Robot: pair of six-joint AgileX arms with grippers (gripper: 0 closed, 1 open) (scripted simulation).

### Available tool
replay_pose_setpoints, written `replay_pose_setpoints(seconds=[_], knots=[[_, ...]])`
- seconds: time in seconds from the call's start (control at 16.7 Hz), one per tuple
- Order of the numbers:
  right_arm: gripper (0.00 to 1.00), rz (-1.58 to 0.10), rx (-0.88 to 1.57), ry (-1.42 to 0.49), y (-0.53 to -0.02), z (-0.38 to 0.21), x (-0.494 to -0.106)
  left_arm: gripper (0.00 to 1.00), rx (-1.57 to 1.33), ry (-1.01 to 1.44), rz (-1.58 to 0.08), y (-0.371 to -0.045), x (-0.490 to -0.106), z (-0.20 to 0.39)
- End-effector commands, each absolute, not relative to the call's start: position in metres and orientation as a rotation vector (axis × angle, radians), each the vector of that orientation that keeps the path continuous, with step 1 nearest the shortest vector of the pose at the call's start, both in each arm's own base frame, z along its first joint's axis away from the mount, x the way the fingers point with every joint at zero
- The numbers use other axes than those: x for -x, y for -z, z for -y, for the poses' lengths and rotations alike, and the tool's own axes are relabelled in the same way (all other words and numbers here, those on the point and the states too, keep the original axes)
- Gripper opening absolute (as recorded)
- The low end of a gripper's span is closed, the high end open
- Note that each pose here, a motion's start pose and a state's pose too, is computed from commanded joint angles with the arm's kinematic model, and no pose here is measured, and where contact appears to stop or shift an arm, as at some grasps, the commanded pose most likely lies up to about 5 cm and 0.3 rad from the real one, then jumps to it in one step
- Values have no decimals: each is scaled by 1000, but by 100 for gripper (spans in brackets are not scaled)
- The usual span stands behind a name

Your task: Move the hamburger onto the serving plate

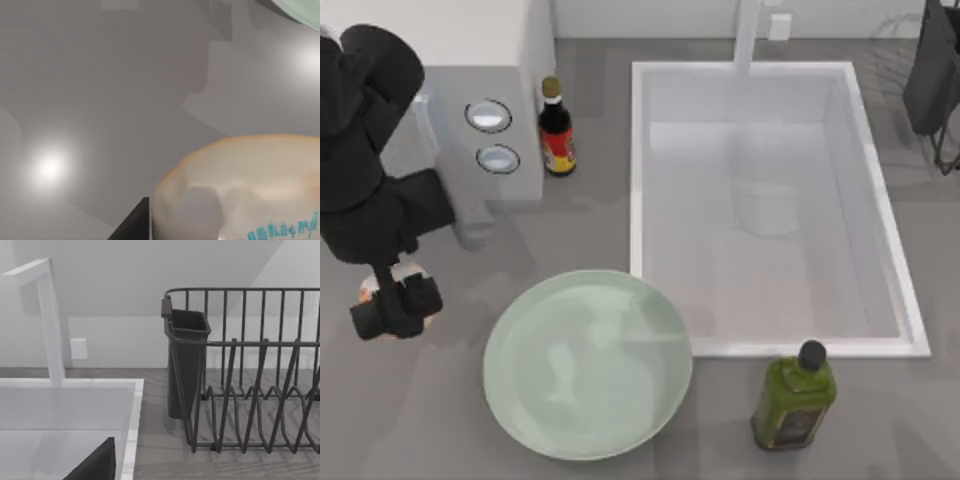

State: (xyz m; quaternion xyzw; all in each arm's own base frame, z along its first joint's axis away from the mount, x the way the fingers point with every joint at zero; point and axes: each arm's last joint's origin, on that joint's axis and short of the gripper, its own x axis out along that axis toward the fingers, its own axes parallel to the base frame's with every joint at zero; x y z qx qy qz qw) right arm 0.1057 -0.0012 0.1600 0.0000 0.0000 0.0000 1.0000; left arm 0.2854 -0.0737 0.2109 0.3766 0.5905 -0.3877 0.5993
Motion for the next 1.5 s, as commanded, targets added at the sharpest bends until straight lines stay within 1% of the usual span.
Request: replay_pose_setpoints(seconds=[0.24, 0.42, 0.66, 0.9, 1.08, 1.2, 1.32, 1.5], knots=[[100, 0, 0, 0, -160, 1, -106, 0, -1129, 1168, -1253, -207, -290, 100], [100, 0, 0, 0, -160, 1, -106, 0, -1372, 1437, -1100, -202, -291, 124], [100, 0, 0, 0, -160, 1, -106, 0, -1684, 1795, -810, -194, -288, 159], [100, 0, 0, 0, -160, 1, -106, 0, -1950, 2075, -440, -190, -281, 191], [100, 0, 0, 0, -160, 1, -106, 0, -2098, 2198, -179, -192, -275, 209], [100, 0, 0, 0, -160, 1, -106, 0, -2161, 2238, -56, -193, -271, 218], [100, 0, 0, 0, -160, 1, -106, 0, -2193, 2254, 8, -194, -270, 222], [100, 0, 0, 0, -160, 1, -106, 0, -2196, 2256, 14, -194, -269, 222]])
